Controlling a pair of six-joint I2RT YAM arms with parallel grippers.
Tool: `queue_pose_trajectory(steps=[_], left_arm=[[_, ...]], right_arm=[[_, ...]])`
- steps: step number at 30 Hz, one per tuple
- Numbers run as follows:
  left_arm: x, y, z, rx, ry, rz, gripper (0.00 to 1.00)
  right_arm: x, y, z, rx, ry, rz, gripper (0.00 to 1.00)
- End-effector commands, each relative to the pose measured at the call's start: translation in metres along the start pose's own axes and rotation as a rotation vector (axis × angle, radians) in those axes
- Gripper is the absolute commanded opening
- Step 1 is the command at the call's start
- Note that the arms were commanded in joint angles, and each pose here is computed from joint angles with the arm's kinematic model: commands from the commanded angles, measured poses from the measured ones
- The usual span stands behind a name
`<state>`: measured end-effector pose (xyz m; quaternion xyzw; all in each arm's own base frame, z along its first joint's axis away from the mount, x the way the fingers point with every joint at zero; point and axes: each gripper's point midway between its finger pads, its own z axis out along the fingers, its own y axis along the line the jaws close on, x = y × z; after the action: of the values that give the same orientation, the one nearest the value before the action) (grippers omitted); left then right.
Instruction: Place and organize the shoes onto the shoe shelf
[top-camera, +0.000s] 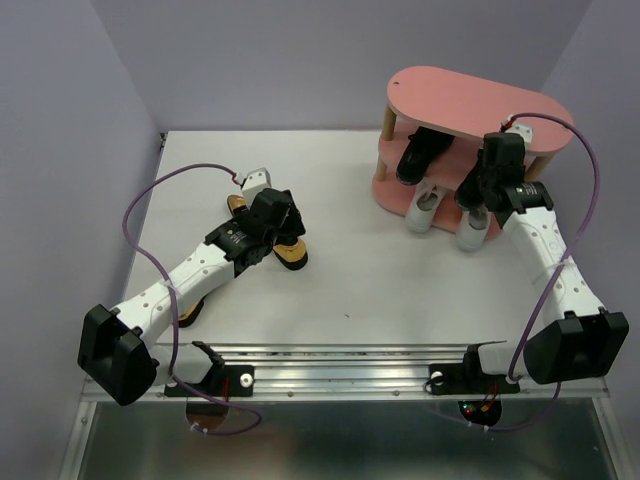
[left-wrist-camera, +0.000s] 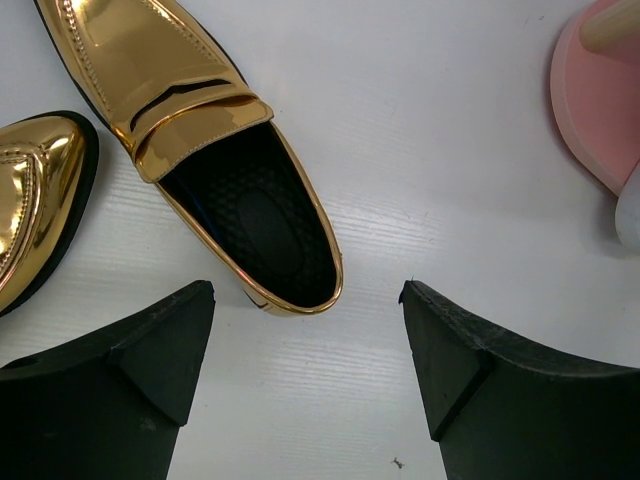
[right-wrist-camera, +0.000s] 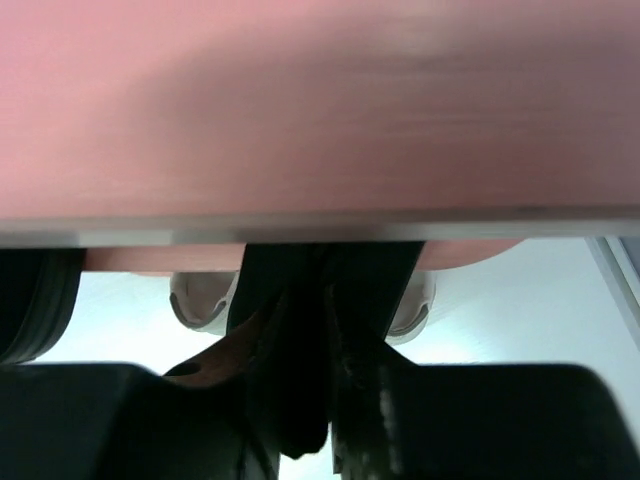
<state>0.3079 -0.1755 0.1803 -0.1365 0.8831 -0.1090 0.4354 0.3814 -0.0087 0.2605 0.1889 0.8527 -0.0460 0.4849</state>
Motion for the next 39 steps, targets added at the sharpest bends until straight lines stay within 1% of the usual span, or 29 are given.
queue_pose_trajectory(steps=[1, 2, 4, 11, 15, 22, 23, 25, 30, 34, 36, 37, 38, 39], left_arm=[[-0.015, -0.004, -0.005, 0.013, -0.038, -0.029, 0.87], [-0.014, -0.004, -0.004, 0.014, -0.037, -0.031, 0.87], [-0.015, -0.005, -0.004, 0.015, -0.037, -0.031, 0.87], [-0.013, -0.008, -0.003, 0.027, -0.029, -0.034, 0.87], [-0.013, -0.009, -0.003, 0.03, -0.029, -0.035, 0.87], [-0.012, -0.008, -0.003, 0.033, -0.025, -0.038, 0.87], [-0.012, -0.009, -0.004, 0.034, -0.026, -0.039, 0.87], [-0.013, -0.009, -0.004, 0.037, -0.027, -0.04, 0.87], [-0.012, -0.011, -0.006, 0.051, -0.021, -0.036, 0.87], [-0.012, -0.01, -0.007, 0.054, -0.025, -0.037, 0.87], [-0.012, -0.01, -0.008, 0.06, -0.028, -0.036, 0.86], [-0.012, -0.01, -0.008, 0.063, -0.029, -0.033, 0.87], [-0.013, -0.011, -0.009, 0.069, -0.028, -0.033, 0.87], [-0.012, -0.011, -0.009, 0.068, -0.027, -0.029, 0.87]], right_arm=[[-0.019, 0.009, -0.002, -0.035, -0.041, -0.025, 0.14], [-0.023, 0.007, -0.003, -0.029, -0.055, -0.039, 0.06], [-0.03, 0.01, -0.004, -0.042, -0.073, -0.061, 0.01], [-0.045, 0.023, -0.008, -0.128, -0.131, -0.141, 0.01], [-0.041, 0.04, -0.01, -0.235, -0.122, -0.196, 0.01], [-0.032, 0.046, -0.01, -0.287, -0.109, -0.272, 0.01], [-0.033, 0.044, -0.01, -0.285, -0.118, -0.315, 0.01], [-0.034, 0.043, -0.008, -0.281, -0.122, -0.338, 0.01], [-0.031, 0.043, 0.0, -0.274, -0.122, -0.386, 0.01], [-0.031, 0.039, 0.004, -0.249, -0.123, -0.393, 0.01], [-0.033, 0.036, 0.005, -0.228, -0.124, -0.37, 0.32], [-0.033, 0.032, 0.006, -0.202, -0.122, -0.359, 0.42], [-0.033, 0.032, 0.006, -0.197, -0.12, -0.349, 0.65], [-0.033, 0.031, 0.004, -0.197, -0.116, -0.34, 0.7]])
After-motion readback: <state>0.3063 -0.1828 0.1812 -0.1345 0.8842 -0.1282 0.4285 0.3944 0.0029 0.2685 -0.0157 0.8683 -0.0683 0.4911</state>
